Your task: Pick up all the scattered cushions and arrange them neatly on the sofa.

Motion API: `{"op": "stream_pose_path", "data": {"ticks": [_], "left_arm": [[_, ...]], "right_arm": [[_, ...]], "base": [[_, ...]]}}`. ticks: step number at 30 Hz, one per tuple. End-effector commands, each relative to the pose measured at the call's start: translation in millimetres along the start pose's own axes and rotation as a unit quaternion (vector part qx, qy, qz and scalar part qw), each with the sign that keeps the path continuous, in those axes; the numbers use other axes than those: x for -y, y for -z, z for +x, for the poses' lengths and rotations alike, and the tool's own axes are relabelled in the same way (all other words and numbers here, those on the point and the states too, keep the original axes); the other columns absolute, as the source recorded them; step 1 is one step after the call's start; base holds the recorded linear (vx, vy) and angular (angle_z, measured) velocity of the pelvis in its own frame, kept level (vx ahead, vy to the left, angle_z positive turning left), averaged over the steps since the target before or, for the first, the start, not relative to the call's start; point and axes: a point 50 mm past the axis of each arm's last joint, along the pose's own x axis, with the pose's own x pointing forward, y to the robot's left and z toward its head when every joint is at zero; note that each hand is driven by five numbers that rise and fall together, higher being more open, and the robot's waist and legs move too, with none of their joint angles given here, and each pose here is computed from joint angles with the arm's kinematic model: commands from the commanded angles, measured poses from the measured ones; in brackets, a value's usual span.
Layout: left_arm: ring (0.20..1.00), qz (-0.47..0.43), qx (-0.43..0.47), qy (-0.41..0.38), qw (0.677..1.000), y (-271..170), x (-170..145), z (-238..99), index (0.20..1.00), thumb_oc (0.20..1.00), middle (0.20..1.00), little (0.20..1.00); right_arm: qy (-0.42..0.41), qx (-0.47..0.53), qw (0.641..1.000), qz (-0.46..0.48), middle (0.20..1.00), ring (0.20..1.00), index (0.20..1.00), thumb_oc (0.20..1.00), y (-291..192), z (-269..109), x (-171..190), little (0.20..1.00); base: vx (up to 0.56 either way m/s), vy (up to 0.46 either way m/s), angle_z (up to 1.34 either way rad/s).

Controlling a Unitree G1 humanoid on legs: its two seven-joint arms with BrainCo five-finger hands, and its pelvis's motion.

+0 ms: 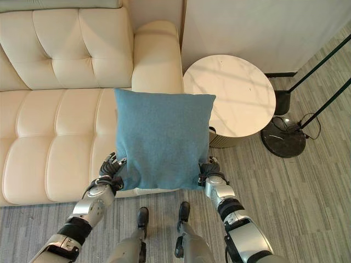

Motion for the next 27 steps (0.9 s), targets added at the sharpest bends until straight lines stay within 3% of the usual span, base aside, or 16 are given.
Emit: {"op": "stream_pose_path", "data": {"ticks": [1,9,10,11,12,13,14,21,27], "left_arm": [[1.0,-0.048,0.019,0.158,0.986,-8,77,-19,1.0,1.0,1.0,1.0],[1.0,-0.086,-0.017,0.192,0.977,2,80,-34,1.0,1.0,1.0,1.0],[0.918,-0.083,-0.034,0.192,0.977,9,78,-36,0.918,0.918,0.918,0.918],[0.285,-0.082,-0.044,0.192,0.977,14,78,-38,0.285,0.285,0.285,0.285],[0.2,-0.083,-0.051,0.195,0.976,16,78,-39,0.2,0.2,0.2,0.2],[0.2,-0.08,-0.071,0.2,0.974,25,78,-42,0.2,0.2,0.2,0.2],[0.2,-0.083,-0.08,0.206,0.972,29,79,-44,0.2,0.2,0.2,0.2],[0.2,-0.078,-0.188,0.241,0.949,76,85,-68,0.2,0.2,0.2,0.2],[0.2,-0.077,-0.191,0.245,0.947,79,83,-75,0.2,0.2,0.2,0.2]], "right_arm": [[-0.155,0.061,0.983,0.074,1.0,1.0,1.0,1.0,-34,-27,-84,1.0],[-0.151,0.108,0.982,0.045,1.0,1.0,1.0,1.0,-55,-31,-81,1.0],[-0.148,0.103,0.982,0.055,1.0,1.0,1.0,1.0,-52,-31,-79,1.0],[-0.15,0.098,0.981,0.07,1.0,1.0,1.0,1.0,-50,-33,-80,1.0],[-0.156,0.091,0.98,0.077,1.0,1.0,1.0,1.0,-45,-34,-82,1.0],[-0.171,0.078,0.978,0.092,0.36,0.36,0.36,0.36,-38,-37,-86,0.36],[-0.179,0.074,0.977,0.088,0.2,0.2,0.2,0.2,-32,-39,-87,0.2],[-0.218,0.011,0.975,0.032,0.2,0.2,0.2,0.2,16,-47,-93,0.2],[-0.224,-0.006,0.974,0.045,0.2,0.2,0.2,0.2,24,-50,-95,0.2]], "base": [[0.0,0.0,0.0],[0.0,0.003,0.0],[0.0,0.028,-0.05],[-0.01,0.035,-0.06],[-0.01,0.031,-0.11],[-0.01,0.033,-0.13],[0.0,0.026,-0.15],[0.0,0.011,-0.04],[-0.04,0.027,0.04]]}}
